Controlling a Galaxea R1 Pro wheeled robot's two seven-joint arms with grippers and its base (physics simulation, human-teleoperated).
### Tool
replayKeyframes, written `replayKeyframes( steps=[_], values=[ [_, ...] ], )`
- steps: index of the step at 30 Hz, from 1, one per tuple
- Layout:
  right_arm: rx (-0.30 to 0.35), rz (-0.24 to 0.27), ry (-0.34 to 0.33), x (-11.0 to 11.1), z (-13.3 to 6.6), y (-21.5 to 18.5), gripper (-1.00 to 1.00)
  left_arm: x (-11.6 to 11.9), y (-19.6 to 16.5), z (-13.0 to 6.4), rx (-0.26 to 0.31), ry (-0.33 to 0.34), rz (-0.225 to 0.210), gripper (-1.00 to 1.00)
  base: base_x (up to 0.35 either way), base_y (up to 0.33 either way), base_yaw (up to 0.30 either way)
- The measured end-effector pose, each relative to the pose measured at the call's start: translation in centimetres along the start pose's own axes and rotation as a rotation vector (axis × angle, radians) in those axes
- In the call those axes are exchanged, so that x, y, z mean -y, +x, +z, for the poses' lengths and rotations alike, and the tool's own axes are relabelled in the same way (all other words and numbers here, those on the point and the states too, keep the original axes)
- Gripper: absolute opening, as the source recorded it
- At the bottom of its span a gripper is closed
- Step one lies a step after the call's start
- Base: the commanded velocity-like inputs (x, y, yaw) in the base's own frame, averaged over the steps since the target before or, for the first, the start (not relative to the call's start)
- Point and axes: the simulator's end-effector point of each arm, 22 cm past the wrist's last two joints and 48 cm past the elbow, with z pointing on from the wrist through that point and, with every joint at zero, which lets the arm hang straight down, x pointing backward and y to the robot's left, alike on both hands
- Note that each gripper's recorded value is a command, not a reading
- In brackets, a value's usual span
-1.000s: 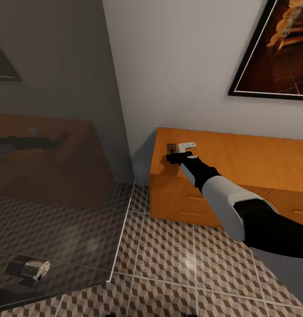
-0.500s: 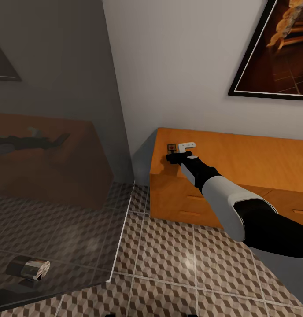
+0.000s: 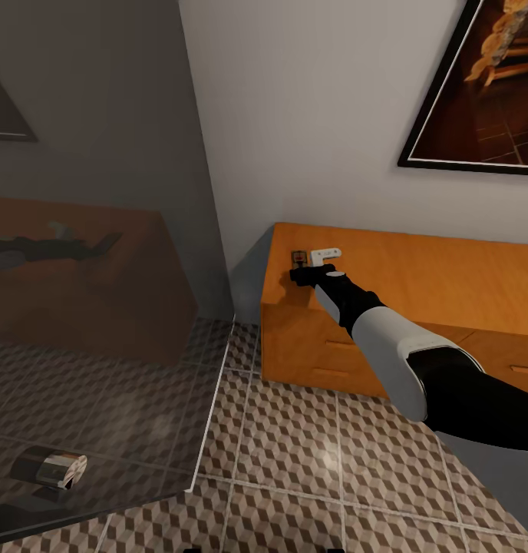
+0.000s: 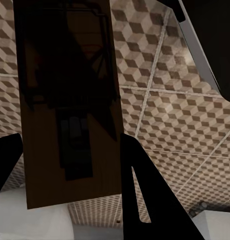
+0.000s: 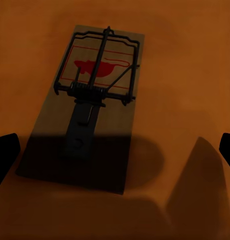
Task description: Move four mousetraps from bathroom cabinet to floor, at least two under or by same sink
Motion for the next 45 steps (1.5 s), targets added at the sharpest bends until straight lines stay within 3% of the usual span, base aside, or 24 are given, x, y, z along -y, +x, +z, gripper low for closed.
replayKeyframes(
  steps=[9,10,45],
  values=[
    [0.001,0.0,0.0,0.0,0.0,-0.01,1.0,0.0,0.01,0.0,0.0,0.0,0.0,-1.0,0.0,0.0,0.0],
    [0.001,0.0,0.0,0.0,0.0,0.0,-1.0,0.0,0.01,0.0,0.0,0.0,0.0,-1.0,0.0,0.0,0.0],
    [0.005,-0.012,0.003,-0.02,0.02,-0.15,-1.0,0.08,-0.07,0.0,0.001,0.002,0.0,-1.0,0.0,0.0,0.0]
  ],
)
